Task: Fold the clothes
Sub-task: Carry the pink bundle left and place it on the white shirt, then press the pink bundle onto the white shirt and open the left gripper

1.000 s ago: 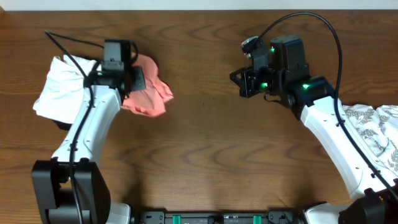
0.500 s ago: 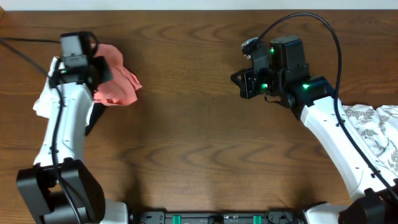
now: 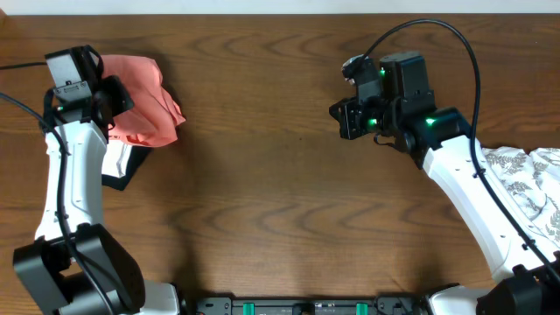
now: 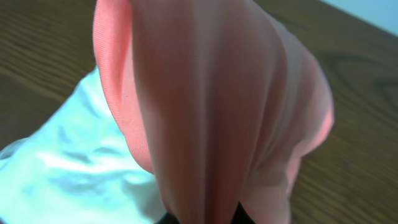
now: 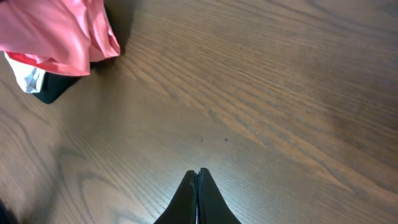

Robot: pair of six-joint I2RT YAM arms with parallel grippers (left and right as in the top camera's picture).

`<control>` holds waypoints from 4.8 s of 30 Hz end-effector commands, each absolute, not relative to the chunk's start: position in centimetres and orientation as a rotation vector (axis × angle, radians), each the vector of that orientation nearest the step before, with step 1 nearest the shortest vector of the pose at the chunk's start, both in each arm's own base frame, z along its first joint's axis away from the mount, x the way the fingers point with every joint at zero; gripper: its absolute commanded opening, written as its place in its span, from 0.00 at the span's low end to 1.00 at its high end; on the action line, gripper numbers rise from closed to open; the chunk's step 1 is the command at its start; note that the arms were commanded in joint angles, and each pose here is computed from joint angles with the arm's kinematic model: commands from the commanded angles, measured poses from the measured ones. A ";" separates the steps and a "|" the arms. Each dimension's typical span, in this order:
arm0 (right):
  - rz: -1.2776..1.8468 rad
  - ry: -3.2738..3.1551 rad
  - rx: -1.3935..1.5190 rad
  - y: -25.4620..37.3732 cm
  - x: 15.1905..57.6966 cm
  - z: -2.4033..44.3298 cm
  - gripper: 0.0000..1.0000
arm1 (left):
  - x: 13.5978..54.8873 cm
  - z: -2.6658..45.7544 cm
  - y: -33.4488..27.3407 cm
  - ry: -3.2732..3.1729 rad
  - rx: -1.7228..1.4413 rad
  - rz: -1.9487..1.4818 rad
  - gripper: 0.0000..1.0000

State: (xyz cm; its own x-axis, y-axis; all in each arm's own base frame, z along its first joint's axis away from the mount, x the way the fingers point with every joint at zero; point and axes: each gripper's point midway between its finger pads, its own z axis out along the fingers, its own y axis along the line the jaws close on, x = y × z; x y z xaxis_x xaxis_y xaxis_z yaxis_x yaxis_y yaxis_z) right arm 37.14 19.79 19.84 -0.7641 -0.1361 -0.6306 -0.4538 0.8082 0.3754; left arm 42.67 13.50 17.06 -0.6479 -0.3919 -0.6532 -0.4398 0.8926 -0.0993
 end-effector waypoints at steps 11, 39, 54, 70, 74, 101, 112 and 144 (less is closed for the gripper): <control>0.664 2.384 -0.425 18.9 37.2 20.4 0.01 | 41.1 23.1 17.5 2.192 -0.658 0.119 0.06; 0.665 2.410 -0.423 18.8 36.7 20.0 0.01 | 37.2 16.4 23.1 2.351 -0.899 0.235 0.41; 0.660 2.426 -0.421 18.7 36.5 19.7 0.01 | 31.7 15.2 25.0 2.411 -1.138 0.533 0.61; 0.641 2.437 -0.413 18.4 36.5 19.5 0.02 | 32.7 21.3 28.1 2.239 -0.942 0.815 0.57; 0.643 2.447 -0.407 18.4 36.3 19.4 0.02 | 33.0 20.9 29.6 2.218 -0.941 0.919 0.72; 0.640 2.486 -0.403 18.1 35.7 18.8 0.02 | 36.8 12.2 25.2 2.536 -0.704 0.941 0.75; 0.641 2.486 -0.403 18.1 35.7 18.8 0.02 | 39.6 17.9 23.7 2.404 -0.485 0.966 0.75; 0.642 2.486 -0.404 18.2 35.7 18.8 0.20 | 44.7 11.6 15.5 2.524 -0.109 0.968 0.82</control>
